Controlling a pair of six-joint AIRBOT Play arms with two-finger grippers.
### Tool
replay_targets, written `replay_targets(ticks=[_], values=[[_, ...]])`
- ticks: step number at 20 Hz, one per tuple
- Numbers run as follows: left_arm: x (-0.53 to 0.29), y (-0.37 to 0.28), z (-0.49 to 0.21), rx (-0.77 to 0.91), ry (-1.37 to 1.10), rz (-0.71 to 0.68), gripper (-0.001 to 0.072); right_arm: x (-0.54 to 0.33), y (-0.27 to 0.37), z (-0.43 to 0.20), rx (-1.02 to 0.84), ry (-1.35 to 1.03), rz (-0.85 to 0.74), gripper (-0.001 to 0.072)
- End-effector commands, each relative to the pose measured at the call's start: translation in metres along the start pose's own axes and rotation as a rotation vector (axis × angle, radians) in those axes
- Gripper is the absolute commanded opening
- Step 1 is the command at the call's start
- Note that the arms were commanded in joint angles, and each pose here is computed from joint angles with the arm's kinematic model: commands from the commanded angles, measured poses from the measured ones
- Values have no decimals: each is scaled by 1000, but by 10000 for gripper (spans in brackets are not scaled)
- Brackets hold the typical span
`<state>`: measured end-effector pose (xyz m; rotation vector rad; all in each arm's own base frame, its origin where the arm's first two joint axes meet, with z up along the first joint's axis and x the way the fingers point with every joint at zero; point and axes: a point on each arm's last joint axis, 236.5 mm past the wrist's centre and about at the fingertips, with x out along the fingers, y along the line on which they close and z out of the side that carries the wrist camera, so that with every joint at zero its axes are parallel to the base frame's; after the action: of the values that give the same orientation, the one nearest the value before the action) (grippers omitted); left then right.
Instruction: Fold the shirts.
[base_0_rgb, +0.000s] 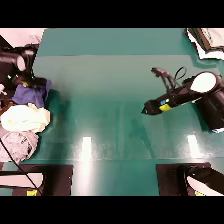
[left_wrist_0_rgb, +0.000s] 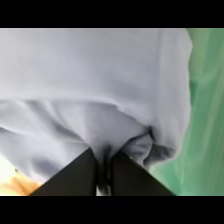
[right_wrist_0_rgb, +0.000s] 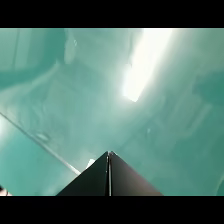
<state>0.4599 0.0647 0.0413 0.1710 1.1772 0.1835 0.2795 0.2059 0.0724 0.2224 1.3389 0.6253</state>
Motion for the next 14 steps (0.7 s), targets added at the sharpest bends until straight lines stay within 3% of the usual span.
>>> replay_targets(ticks=[1,4,7,9,14], values=[[-116,-24,59,97,-256,-103,26,-40,10,40,-29,-139,-1,16],[-258,-87,72,259,-540,-348,26,-88,17,75,-54,-283,-11,16],[-334,-156,36,458,-633,-623,26,-133,18,99,-66,-407,-30,16],[-343,-193,11,567,-593,-730,26,-159,19,110,-73,-472,-43,16],[-279,-278,-19,721,-376,-831,26,-198,29,122,-105,-570,-58,16]])
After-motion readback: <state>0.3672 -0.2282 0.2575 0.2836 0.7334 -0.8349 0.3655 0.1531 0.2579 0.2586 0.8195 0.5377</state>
